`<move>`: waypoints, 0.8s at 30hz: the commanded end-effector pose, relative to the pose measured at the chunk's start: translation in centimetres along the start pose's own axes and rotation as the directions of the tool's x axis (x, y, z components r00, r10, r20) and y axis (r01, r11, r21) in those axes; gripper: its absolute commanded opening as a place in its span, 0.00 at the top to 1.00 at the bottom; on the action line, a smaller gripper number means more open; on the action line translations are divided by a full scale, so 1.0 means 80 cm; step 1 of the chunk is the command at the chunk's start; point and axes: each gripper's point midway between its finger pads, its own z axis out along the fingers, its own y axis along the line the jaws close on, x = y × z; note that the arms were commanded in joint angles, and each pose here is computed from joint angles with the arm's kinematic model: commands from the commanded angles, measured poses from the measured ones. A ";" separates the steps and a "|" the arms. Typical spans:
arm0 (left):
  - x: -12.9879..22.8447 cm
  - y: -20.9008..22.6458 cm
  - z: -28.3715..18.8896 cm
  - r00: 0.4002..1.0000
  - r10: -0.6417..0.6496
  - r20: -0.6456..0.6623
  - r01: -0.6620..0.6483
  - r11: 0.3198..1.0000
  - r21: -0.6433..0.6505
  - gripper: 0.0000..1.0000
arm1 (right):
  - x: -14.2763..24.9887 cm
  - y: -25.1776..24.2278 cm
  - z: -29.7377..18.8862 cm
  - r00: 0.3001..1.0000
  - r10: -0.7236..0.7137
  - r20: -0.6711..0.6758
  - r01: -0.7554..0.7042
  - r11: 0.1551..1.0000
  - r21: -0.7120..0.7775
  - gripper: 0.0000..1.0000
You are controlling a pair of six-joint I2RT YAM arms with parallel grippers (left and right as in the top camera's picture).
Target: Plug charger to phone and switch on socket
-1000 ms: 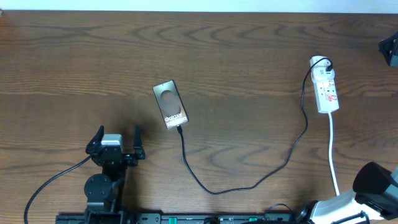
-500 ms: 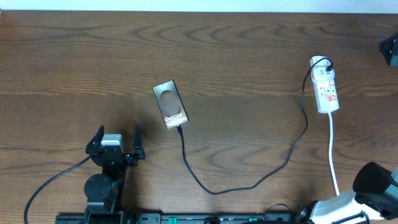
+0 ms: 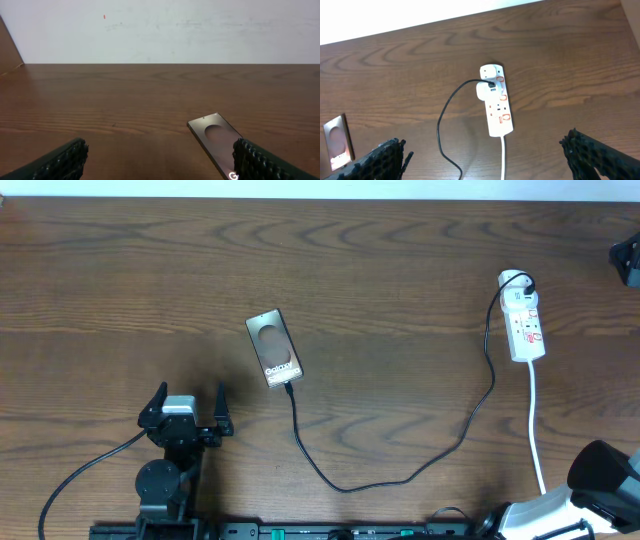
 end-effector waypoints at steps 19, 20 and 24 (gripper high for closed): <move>0.021 0.012 0.001 0.999 -0.008 -0.051 0.005 0.999 -0.053 0.07 | -0.025 0.083 -0.079 0.949 -0.208 0.235 0.209 0.978 0.023 0.01; 0.021 0.012 0.001 0.999 -0.008 -0.051 0.005 0.999 -0.053 0.07 | -0.026 0.099 -0.085 0.930 -0.238 0.279 0.245 0.969 0.011 0.01; 0.021 0.012 0.001 0.999 -0.008 -0.051 0.005 0.999 -0.053 0.07 | -0.015 0.141 -0.094 0.873 -0.299 0.385 0.338 0.940 -0.036 0.01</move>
